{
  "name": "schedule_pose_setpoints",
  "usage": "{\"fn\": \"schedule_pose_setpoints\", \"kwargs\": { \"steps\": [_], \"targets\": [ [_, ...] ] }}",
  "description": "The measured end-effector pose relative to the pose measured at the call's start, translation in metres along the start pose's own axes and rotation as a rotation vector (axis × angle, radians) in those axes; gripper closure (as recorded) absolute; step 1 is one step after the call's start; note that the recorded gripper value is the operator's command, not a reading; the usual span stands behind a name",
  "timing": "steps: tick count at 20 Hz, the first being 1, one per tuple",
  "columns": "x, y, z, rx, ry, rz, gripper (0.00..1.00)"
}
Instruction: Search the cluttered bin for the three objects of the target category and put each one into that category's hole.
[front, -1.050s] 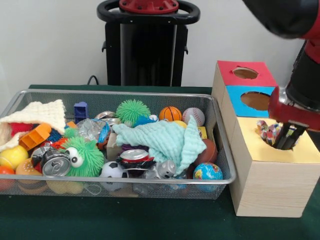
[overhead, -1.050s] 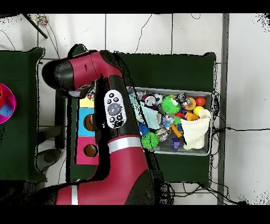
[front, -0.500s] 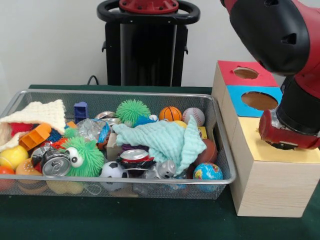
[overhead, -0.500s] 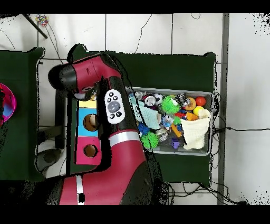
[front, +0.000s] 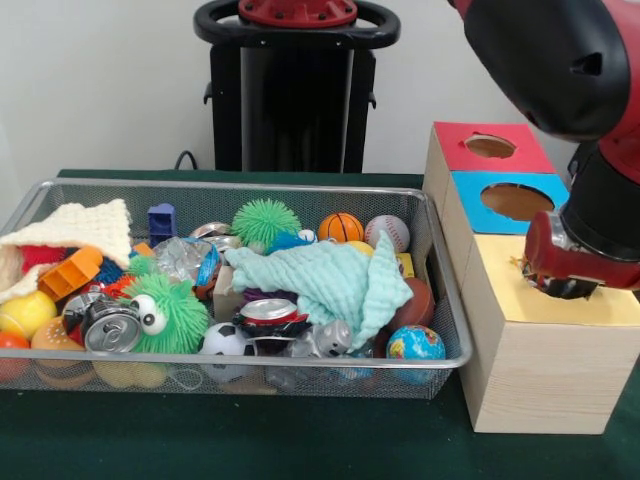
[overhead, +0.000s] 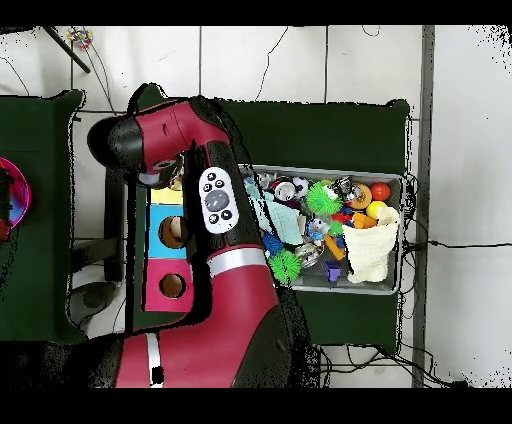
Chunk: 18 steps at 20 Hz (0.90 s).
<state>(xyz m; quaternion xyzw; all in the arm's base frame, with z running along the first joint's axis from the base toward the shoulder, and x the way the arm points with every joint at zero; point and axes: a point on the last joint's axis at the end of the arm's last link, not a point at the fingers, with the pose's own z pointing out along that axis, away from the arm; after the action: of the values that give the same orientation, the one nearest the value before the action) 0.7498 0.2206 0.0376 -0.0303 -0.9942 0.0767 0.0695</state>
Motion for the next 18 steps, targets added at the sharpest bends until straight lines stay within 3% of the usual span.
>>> {"fn": "schedule_pose_setpoints", "kwargs": {
  "steps": [15, 18],
  "targets": [
    [0.004, -0.005, -0.05, -0.012, -0.094, -0.017, 1.0],
    [-0.003, -0.005, -0.064, -0.027, -0.152, -0.016, 1.0]
  ]
}}
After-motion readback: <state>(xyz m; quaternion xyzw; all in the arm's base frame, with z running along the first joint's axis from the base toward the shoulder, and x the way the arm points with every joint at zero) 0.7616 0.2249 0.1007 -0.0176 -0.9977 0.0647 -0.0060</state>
